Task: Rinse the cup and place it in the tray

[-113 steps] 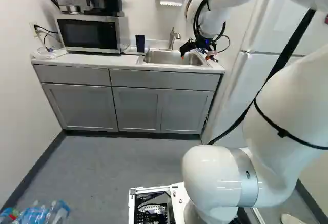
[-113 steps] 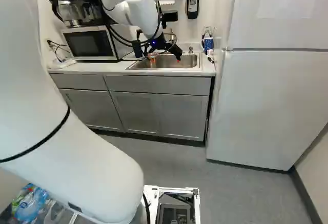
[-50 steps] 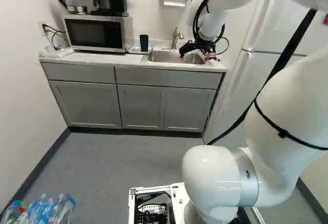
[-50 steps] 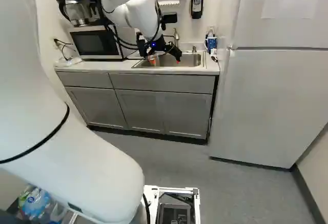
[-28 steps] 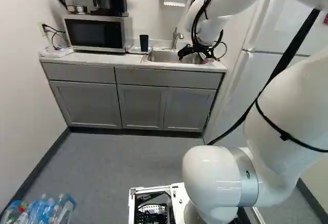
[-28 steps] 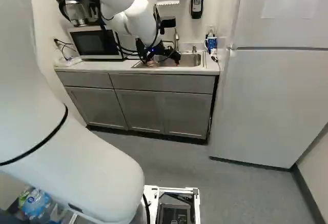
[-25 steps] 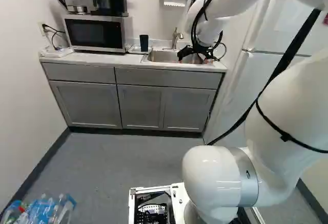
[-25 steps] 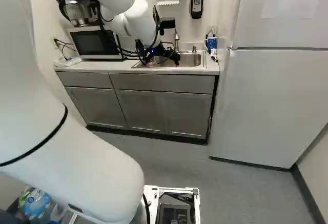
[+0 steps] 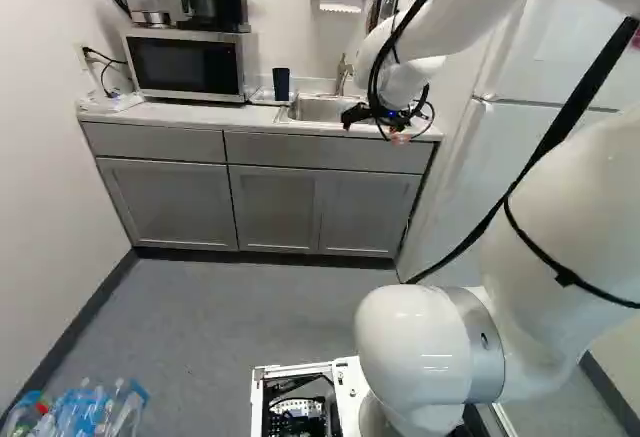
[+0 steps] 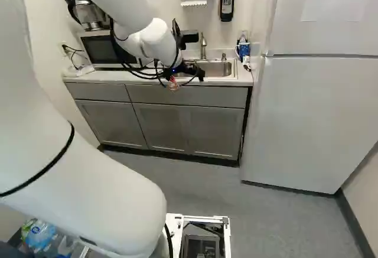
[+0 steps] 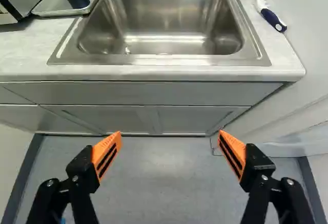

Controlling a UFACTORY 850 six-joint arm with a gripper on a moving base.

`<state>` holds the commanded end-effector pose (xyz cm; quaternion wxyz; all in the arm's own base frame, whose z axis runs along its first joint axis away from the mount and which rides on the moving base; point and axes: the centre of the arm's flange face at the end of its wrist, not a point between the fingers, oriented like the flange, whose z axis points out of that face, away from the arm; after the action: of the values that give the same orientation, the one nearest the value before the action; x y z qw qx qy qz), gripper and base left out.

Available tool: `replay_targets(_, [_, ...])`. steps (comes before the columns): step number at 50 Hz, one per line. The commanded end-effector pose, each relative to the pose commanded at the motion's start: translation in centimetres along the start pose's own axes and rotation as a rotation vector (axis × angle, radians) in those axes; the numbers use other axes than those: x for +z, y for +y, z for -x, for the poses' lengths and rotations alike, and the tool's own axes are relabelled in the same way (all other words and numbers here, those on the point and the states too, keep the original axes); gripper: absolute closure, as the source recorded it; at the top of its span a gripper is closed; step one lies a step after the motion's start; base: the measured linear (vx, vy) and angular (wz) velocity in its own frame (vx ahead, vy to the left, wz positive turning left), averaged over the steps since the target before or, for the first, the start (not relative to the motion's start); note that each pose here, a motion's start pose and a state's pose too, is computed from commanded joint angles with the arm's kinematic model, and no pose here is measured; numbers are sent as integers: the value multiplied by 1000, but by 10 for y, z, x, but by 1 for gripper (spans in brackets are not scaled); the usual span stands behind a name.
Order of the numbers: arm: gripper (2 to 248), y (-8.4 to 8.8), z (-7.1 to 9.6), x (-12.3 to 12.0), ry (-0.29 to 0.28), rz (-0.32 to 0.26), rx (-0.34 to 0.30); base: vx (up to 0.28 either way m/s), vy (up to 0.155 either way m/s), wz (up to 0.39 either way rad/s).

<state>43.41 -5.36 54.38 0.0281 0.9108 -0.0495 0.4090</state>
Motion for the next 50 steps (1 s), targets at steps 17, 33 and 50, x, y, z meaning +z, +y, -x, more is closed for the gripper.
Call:
replay_targets(17, [3,-10,42,9,71,-16,-12,0,0,0])
replay_targets(33, [3,-19,90,13,151,-35,-23,0,0,0])
replay_targets(50, [3,-27,137,12,226,-55,-32,0,0,0])
